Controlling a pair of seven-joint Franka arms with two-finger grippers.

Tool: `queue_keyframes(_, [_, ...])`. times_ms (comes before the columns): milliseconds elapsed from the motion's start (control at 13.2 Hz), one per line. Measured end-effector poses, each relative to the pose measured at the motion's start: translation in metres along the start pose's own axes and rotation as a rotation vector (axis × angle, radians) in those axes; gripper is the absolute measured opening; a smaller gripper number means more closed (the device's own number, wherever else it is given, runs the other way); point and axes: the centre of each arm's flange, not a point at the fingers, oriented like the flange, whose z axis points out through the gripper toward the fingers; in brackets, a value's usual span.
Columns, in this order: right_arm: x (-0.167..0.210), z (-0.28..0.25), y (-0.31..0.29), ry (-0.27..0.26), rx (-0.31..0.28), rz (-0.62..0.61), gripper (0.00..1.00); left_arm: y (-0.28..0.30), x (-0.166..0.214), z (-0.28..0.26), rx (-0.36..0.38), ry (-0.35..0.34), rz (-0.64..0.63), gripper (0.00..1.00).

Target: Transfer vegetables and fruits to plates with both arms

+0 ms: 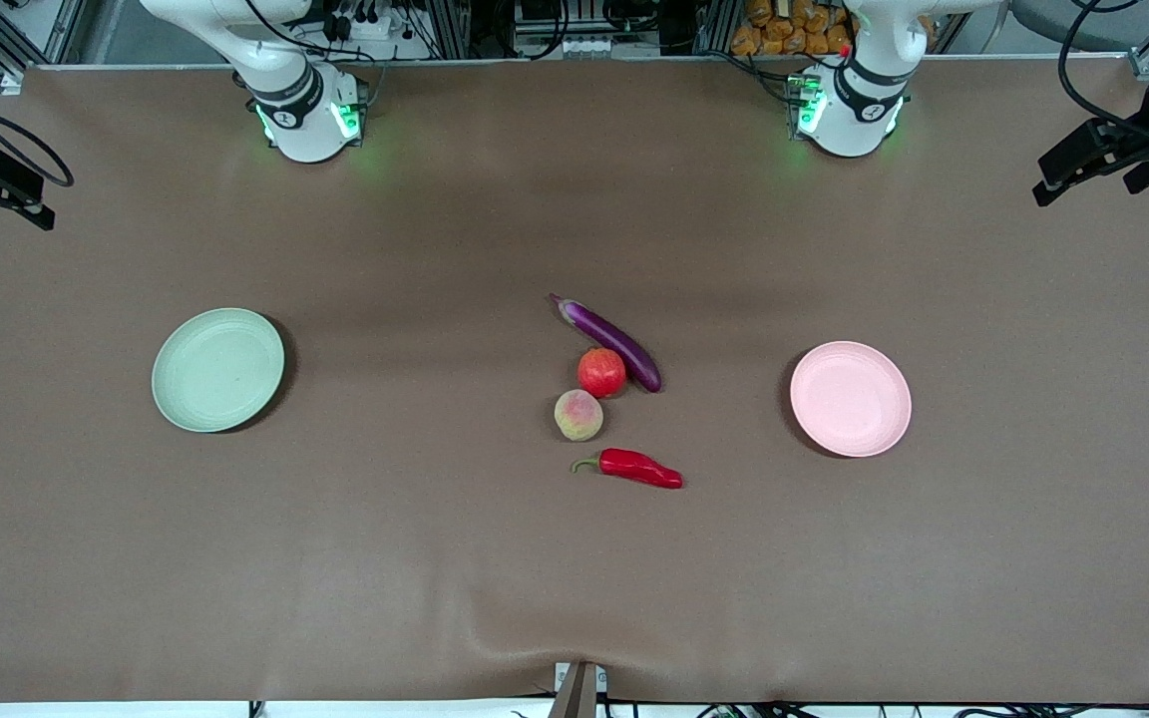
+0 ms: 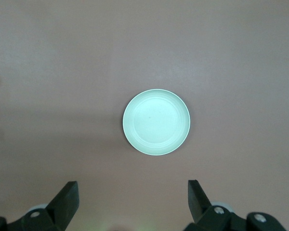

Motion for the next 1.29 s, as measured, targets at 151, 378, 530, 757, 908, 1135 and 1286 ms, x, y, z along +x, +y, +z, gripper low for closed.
queue_keyframes(151, [0.0022,-0.0004,-0.0005,0.016,-0.001,-0.001,1.0,-0.0007,0.0037,0.0004,-0.001,0.0,-0.002,1.0])
queue_keyframes(378, [0.0028,0.0002,-0.0011,0.018,0.0,-0.002,1.0,-0.0051,0.0078,0.0016,-0.001,-0.002,-0.012,1.0])
queue_keyframes(530, [0.0029,0.0006,-0.0012,0.017,0.0,-0.003,1.0,-0.0083,0.0085,0.0017,-0.001,-0.003,-0.017,1.0])
queue_keyframes(757, [0.0028,0.0006,-0.0012,0.017,0.0,-0.003,1.0,-0.008,0.0079,0.0024,0.0,-0.01,-0.017,1.0])
queue_keyframes(908, [0.0028,0.0006,-0.0012,0.017,0.0,-0.003,1.0,-0.0077,0.007,0.0032,0.001,-0.017,-0.016,1.0])
queue_keyframes(1135, [0.0028,0.0006,-0.0012,0.017,0.0,-0.003,1.0,-0.0076,0.0065,0.0036,0.002,-0.022,-0.015,1.0])
queue_keyframes(1286, [0.0028,0.0006,-0.0012,0.017,0.0,-0.003,1.0,-0.0074,0.0065,0.0037,0.003,-0.022,-0.015,1.0])
